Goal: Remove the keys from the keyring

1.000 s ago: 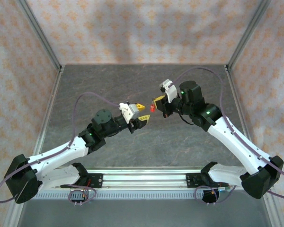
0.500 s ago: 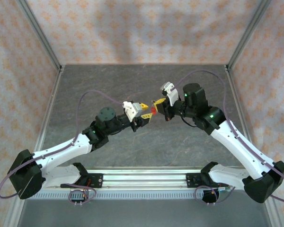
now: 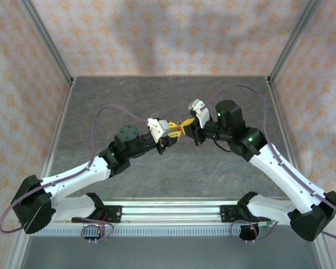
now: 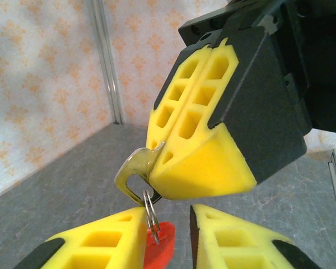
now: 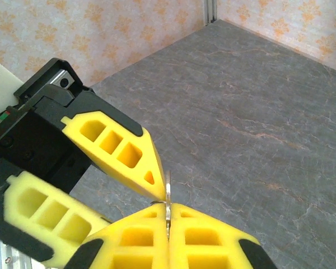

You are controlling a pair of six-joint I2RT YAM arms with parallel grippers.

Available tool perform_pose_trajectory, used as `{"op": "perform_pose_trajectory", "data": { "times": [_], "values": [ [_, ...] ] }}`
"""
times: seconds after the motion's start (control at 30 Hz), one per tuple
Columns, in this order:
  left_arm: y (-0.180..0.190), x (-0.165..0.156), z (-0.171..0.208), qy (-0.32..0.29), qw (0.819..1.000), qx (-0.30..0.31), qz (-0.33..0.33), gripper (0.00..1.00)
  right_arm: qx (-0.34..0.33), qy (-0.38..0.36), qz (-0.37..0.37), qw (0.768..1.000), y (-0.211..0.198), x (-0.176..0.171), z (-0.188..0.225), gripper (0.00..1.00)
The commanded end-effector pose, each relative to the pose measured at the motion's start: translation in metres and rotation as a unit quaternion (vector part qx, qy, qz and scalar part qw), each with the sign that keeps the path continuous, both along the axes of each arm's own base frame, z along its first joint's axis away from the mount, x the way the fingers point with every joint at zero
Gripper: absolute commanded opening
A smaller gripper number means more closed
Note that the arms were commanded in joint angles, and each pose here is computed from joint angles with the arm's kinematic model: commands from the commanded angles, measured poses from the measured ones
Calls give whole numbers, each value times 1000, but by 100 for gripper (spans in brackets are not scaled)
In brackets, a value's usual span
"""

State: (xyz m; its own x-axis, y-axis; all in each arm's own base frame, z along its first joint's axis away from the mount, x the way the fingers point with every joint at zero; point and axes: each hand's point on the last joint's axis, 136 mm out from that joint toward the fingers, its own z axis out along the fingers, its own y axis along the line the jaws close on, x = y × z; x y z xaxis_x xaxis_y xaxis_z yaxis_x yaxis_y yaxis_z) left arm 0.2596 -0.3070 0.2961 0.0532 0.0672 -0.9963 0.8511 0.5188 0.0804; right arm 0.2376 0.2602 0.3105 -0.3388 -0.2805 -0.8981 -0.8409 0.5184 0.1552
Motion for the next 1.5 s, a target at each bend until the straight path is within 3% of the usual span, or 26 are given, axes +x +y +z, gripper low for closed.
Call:
{"op": "perform_pose_trajectory", "data": {
  "times": [0.0,0.47,1.0,1.17,1.27,1.47],
  "values": [
    [-2,2,25,-25,999,-23,-5,23,4,-20,4,1000,-1,-3,8,0],
    [2,-1,25,-27,999,-25,-4,0,22,-14,-23,999,-3,2,15,0],
    [15,-14,50,-62,996,-71,-2,0,45,31,-50,997,3,15,4,0],
    [19,-15,40,-54,996,-65,6,0,49,19,-54,997,2,16,11,0],
    [24,-16,29,-44,997,-63,16,14,42,8,-51,998,0,15,15,0],
    [29,-18,21,-34,998,-53,23,17,37,-4,-39,999,-1,10,22,0]
  ]
}}
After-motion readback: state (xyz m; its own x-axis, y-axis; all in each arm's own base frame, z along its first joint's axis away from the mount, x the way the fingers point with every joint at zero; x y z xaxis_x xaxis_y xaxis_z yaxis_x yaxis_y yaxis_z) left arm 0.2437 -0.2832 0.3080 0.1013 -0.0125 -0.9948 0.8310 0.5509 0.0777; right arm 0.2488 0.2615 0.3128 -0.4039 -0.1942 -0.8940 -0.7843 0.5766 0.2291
